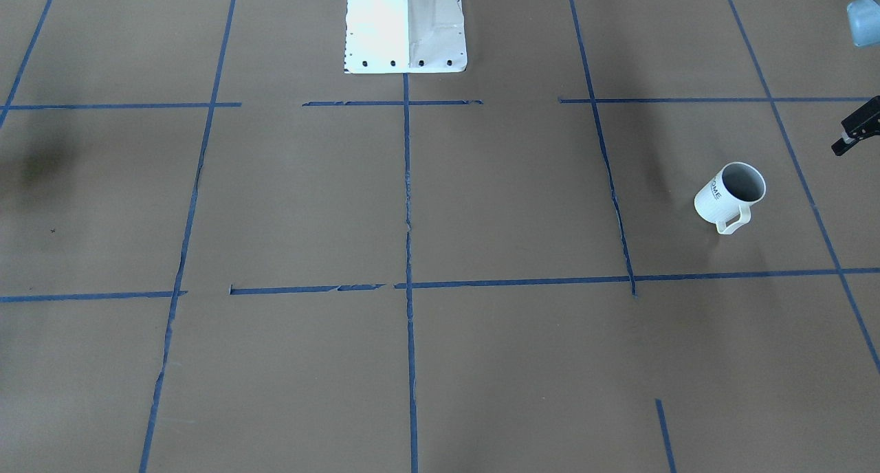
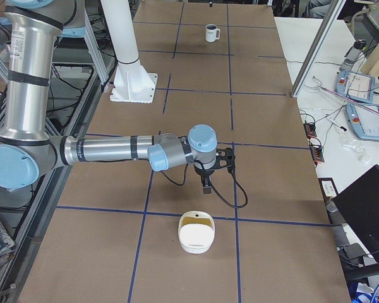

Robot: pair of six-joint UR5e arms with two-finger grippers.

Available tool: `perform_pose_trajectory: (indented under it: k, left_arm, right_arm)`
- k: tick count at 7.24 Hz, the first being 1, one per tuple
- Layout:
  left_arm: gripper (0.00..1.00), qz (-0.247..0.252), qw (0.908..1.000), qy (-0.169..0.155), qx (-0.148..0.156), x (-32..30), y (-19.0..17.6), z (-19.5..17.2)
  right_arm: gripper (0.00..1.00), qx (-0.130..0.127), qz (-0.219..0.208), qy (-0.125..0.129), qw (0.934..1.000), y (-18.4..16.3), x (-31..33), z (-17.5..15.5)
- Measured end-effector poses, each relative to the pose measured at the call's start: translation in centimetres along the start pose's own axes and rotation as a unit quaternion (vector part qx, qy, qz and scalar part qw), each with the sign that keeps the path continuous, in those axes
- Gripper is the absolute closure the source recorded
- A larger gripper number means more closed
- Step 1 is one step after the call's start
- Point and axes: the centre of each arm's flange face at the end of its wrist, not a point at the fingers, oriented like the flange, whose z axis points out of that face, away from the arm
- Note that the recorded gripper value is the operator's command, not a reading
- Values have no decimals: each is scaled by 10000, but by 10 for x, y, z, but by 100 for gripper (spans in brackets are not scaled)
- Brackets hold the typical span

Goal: Left arm hands cup to right arm to dump lemon

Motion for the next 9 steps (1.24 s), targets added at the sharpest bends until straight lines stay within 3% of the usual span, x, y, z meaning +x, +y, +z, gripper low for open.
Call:
perform_pose_trajectory:
  k: [2, 4, 7, 9]
  left_arm:
    - [0, -45, 9998, -51, -209, -18, 0, -15]
    - [0, -168, 9996, -26, -236, -12, -6, -55]
    - [0, 121, 9990, -357, -245, -24, 1, -69]
    - [0, 184, 9981, -508, -300, -34, 7, -67]
  right_arm:
    - [0, -161, -224, 3, 9996, 8, 13, 0]
    - [0, -165, -365, 25, 9992, 14, 23, -8]
    - [0, -185, -229, 528, 9982, 16, 49, -4]
    - [0, -141, -238, 565, 9980, 16, 43, -11]
